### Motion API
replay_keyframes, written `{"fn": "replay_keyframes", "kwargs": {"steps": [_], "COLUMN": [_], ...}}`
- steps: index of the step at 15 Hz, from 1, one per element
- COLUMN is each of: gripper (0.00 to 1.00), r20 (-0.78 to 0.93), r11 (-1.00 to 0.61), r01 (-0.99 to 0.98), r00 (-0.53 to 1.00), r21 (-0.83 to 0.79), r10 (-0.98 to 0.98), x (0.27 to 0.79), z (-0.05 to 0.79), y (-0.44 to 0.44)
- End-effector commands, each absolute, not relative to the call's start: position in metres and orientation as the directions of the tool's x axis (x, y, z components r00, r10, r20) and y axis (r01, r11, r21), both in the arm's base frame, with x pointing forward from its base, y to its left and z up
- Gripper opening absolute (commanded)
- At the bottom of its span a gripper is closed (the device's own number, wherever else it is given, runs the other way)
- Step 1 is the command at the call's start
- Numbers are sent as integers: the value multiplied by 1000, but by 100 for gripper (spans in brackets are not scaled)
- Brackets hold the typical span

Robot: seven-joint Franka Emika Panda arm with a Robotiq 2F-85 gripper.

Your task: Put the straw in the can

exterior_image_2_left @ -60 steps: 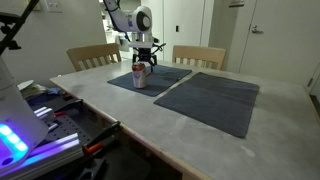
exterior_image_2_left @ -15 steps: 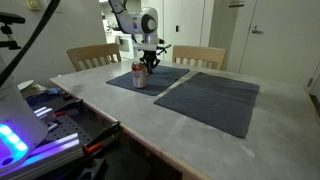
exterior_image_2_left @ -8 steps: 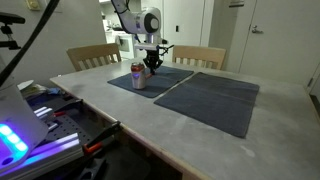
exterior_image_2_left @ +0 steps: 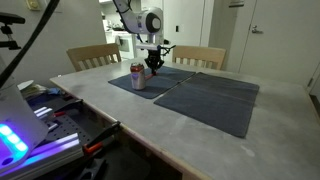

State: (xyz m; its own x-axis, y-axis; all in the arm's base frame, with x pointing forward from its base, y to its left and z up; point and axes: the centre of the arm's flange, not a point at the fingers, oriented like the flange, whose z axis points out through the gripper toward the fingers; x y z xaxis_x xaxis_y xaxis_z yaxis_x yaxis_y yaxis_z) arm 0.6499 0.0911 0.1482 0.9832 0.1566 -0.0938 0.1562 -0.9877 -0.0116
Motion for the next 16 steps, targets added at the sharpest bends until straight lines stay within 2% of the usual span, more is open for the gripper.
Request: {"fn": "replay_keyframes", "kwargs": {"steps": [1, 10, 16], "gripper": [2, 2, 2], "r20": [-119, -142, -60], "r11": [-983, -972, -976], "r01": [185, 226, 210], "r00": [975, 962, 975], "r21": [-14, -69, -62], "r10": [186, 234, 214], "x": [654, 663, 657], "z": [159, 187, 220], "y": [89, 95, 103]}}
